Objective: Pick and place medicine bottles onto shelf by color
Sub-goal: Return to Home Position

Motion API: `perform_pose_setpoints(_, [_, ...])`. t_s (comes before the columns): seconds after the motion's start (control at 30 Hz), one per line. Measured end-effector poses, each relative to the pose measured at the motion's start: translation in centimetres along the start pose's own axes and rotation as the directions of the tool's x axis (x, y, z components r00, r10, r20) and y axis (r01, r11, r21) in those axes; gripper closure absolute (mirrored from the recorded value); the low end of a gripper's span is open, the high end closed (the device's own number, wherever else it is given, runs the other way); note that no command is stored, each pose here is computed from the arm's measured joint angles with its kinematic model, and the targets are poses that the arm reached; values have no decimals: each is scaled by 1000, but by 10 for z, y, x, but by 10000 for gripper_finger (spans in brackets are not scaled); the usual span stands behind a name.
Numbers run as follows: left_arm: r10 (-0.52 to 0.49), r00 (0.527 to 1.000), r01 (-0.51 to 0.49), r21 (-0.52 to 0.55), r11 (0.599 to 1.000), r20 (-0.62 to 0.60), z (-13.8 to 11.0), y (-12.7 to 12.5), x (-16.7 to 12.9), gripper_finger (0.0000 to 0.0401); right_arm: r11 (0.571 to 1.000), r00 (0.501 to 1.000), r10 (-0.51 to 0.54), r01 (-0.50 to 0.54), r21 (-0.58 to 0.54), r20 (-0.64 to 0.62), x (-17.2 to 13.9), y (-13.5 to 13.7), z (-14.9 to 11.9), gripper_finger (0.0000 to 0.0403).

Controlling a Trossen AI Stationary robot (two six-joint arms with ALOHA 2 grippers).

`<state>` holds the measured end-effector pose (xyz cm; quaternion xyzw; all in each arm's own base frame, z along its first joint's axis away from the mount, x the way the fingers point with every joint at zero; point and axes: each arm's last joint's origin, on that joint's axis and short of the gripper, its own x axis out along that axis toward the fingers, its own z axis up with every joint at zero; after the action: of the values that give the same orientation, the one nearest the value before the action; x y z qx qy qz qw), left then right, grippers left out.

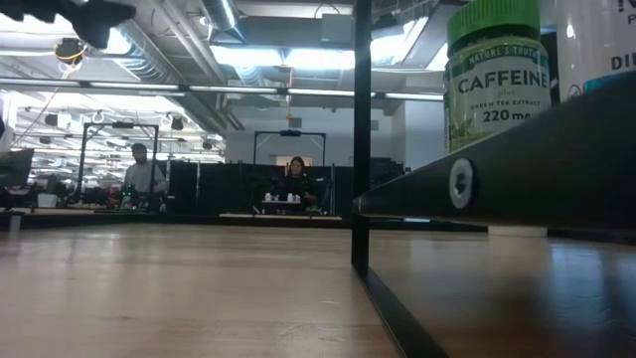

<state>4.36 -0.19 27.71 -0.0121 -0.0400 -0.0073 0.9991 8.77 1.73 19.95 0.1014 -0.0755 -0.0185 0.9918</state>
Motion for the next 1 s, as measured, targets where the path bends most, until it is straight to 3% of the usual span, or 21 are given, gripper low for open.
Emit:
perform_pose_setpoints(0.17, [31,999,-31,-4,1000,-10,-19,0,12,92,1000,1000,1,-1,-3,11,2,-2,-19,398])
perform_pose_setpoints(0.57, [57,998,-57,-2,998,-19,-62,0,32,92,997,1000,1,0,-80,4,2,-2,-19,398])
perform_pose_setpoints(0.73, [56,998,-57,22,998,37,-86,0,41,92,996,1000,8,-10,-86,-19,2,-2,-22,398])
perform_pose_setpoints(0.83, [56,996,-58,15,998,68,-102,-1,45,92,997,1000,8,-9,-74,-20,2,-2,-22,398])
perform_pose_setpoints(1.0, [69,997,-69,6,998,-28,-111,0,45,92,1000,999,4,-3,14,-36,2,-2,-23,398])
